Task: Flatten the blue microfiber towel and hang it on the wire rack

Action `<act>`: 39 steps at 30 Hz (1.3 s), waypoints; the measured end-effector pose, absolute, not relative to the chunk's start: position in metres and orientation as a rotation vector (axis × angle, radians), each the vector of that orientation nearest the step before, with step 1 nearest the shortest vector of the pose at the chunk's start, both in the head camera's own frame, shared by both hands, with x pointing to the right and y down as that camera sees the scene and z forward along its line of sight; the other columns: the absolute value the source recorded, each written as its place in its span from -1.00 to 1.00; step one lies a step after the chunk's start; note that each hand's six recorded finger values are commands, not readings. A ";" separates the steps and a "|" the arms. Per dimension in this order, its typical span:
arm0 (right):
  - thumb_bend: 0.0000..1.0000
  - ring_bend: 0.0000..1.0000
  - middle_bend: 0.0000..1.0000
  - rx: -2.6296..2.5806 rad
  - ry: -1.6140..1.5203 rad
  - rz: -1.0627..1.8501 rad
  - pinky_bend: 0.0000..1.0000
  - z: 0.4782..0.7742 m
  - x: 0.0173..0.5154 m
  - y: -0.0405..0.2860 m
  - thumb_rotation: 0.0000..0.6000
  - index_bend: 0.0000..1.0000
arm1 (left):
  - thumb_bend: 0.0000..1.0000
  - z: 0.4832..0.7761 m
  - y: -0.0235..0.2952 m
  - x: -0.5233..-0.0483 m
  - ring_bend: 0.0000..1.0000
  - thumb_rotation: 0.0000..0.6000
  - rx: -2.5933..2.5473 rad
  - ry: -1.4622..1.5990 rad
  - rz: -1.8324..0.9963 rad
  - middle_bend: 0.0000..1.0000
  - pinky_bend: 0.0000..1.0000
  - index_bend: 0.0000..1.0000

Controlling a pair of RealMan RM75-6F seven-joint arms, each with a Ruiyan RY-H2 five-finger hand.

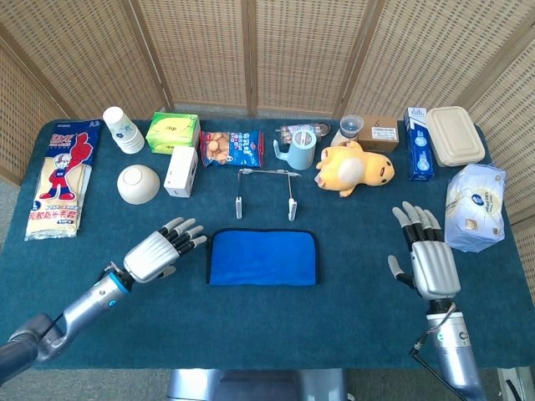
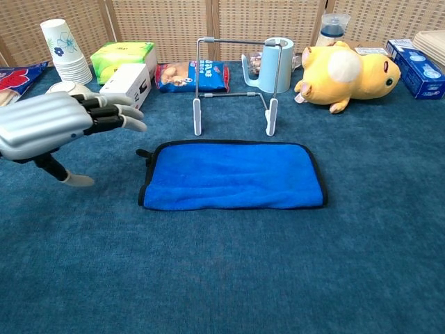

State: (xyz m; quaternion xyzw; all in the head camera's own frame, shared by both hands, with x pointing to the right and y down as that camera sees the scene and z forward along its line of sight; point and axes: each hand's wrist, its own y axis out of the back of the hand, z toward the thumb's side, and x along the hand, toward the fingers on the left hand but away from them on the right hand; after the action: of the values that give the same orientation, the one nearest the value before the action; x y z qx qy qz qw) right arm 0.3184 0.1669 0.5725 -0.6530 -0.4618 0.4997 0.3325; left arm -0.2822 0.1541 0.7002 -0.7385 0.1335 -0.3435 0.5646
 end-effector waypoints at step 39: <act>-0.30 -1.00 -1.00 -1.653 -1.281 1.313 -1.00 0.558 0.336 0.172 1.00 -1.00 | -0.50 0.734 0.141 -0.223 -0.91 1.00 -1.814 0.325 -0.764 -0.69 -0.71 -0.64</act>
State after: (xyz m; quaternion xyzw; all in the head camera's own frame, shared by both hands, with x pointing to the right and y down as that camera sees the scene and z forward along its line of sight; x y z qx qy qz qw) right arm 0.3363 0.1718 0.5575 -0.6318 -0.4898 0.5021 0.3298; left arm -0.2232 0.1406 0.7336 -0.7640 0.1370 -0.3217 0.5422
